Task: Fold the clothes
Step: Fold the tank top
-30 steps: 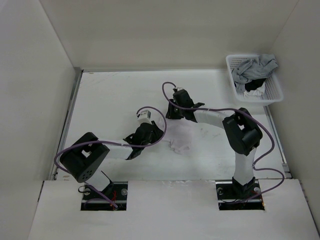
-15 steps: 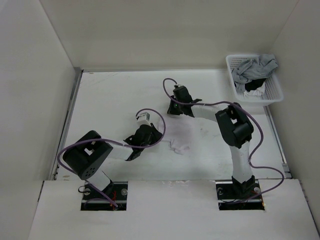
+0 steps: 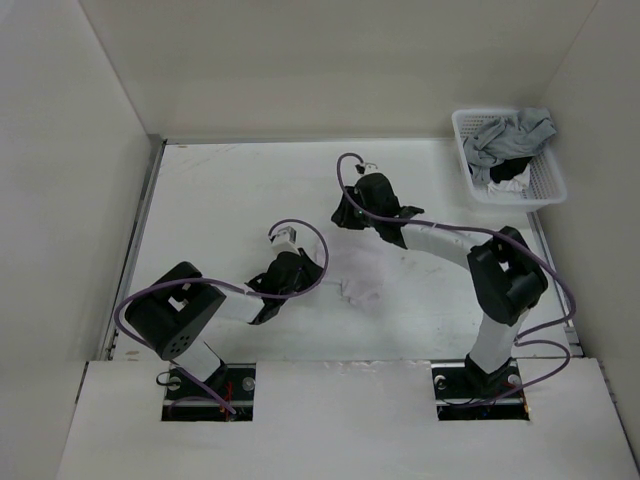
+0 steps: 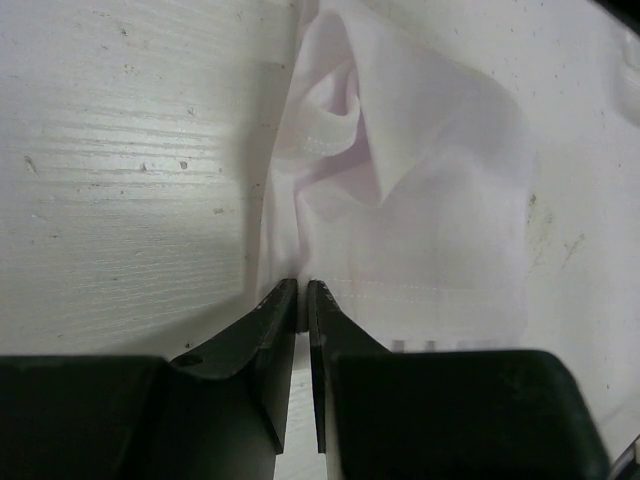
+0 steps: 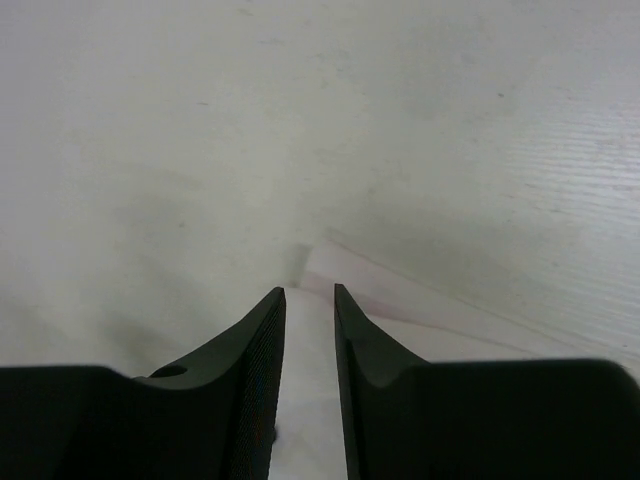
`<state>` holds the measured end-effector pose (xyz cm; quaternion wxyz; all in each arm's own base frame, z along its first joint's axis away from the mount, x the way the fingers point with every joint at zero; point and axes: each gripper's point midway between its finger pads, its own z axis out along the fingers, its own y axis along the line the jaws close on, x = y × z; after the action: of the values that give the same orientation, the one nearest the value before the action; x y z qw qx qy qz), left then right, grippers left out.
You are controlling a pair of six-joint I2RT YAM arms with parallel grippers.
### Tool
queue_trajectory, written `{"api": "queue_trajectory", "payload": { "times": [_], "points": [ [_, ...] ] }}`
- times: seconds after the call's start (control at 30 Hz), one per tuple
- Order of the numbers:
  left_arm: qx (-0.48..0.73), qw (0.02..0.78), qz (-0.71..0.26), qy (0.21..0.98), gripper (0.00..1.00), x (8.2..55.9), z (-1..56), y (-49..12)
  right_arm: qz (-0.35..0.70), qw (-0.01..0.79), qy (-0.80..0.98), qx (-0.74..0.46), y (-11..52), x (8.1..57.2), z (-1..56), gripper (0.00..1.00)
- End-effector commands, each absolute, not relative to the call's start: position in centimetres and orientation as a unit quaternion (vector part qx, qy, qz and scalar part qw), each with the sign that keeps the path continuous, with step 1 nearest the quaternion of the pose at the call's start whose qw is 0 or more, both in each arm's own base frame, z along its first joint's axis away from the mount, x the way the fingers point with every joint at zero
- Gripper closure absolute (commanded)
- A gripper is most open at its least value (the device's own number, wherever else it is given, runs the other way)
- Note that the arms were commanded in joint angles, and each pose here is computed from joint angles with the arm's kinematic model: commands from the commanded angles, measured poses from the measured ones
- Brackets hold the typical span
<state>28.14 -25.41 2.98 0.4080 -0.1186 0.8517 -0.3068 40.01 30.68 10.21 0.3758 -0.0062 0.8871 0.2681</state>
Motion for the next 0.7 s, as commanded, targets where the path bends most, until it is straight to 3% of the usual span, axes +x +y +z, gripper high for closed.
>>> {"api": "queue_trajectory", "payload": {
  "times": [0.0, 0.37, 0.67],
  "points": [
    [-0.123, 0.419, -0.332, 0.836, 0.9, 28.1, 4.5, -25.8, 0.291, 0.388, 0.874, -0.029, 32.7, 38.6, 11.3, 0.69],
    [-0.126, 0.425, -0.334, 0.832, 0.9, 28.2, 4.7, -25.6, 0.298, 0.344, 0.888, -0.056, 35.5, 37.0, 8.0, 0.59],
    [-0.133, 0.42, -0.336, 0.833, 0.91, 27.8, 4.2, -25.4, 0.288, 0.317, 0.903, -0.043, 36.0, 38.4, 5.4, 0.81]
  ]
}}
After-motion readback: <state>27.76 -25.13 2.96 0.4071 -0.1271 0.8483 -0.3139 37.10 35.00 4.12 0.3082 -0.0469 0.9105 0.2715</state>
